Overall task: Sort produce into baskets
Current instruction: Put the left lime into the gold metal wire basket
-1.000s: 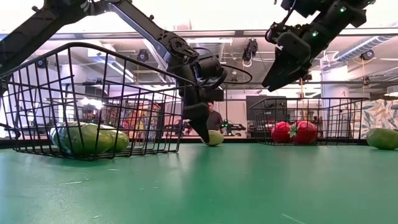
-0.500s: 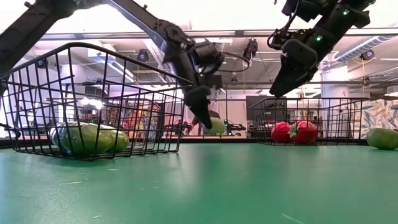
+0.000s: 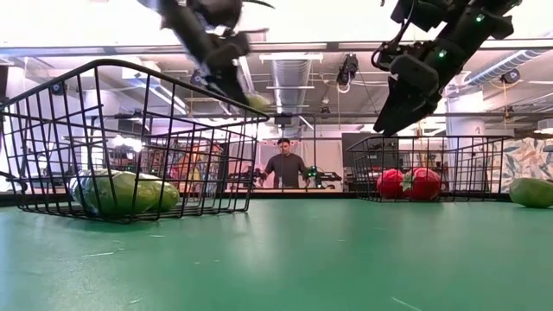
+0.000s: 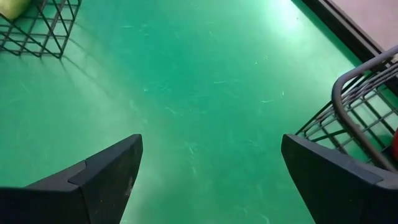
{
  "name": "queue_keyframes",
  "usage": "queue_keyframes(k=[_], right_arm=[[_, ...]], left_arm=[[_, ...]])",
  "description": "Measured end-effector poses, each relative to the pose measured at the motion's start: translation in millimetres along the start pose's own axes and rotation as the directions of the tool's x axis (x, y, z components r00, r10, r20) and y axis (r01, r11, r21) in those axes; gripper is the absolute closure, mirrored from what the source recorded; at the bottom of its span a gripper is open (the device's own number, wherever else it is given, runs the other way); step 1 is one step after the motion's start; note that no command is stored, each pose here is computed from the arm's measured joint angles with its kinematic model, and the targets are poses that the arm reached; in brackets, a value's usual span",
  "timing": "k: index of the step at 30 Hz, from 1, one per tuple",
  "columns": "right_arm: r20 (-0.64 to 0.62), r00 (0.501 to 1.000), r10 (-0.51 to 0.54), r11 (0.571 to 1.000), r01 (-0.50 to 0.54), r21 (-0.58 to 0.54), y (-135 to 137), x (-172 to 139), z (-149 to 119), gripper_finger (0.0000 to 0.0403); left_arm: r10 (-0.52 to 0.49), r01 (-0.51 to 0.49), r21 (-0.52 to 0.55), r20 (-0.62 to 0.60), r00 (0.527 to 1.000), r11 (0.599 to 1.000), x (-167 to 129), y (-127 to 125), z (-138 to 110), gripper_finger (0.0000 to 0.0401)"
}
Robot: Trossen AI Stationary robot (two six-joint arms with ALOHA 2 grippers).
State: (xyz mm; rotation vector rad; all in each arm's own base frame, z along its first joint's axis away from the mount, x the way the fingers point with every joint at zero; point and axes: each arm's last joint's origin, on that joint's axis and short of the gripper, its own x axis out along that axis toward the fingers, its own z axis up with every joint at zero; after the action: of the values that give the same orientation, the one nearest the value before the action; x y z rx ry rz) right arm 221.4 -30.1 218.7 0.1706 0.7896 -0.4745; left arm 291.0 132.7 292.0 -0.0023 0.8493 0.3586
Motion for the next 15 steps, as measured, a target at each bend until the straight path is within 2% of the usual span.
queue_keyframes(k=[3,6,8,10,13,15], right_arm=[[-0.012,1.000,-0.002,1.000,0.002,0.002,0,2,-1,0.0026],[-0.093,0.996,-0.002,0.997,0.009,0.076,-1,1,-7,0.0026],[-0.169,0.985,-0.019,0.990,0.043,0.135,-3,-3,-9,0.0026],[-0.254,0.966,-0.052,0.983,0.094,0.157,-5,-9,-13,0.0026],[-0.367,0.927,-0.083,0.966,0.165,0.197,-7,-16,-22,0.0026],[-0.437,0.896,-0.080,0.955,0.195,0.225,-7,-19,-28,0.0026]], left_arm=[[0.166,-0.163,-0.130,0.012,0.986,0.978,-27,16,-25,0.0271],[0.325,-0.329,-0.262,-0.058,0.944,0.907,-43,38,-53,0.0272],[0.383,-0.403,-0.328,-0.126,0.915,0.854,-47,57,-67,0.0272],[0.391,-0.433,-0.389,-0.185,0.901,0.813,-47,76,-80,0.0272],[0.336,-0.429,-0.457,-0.273,0.901,0.779,-41,99,-99,0.0272],[0.300,-0.451,-0.477,-0.360,0.883,0.754,-33,109,-112,0.0272]])
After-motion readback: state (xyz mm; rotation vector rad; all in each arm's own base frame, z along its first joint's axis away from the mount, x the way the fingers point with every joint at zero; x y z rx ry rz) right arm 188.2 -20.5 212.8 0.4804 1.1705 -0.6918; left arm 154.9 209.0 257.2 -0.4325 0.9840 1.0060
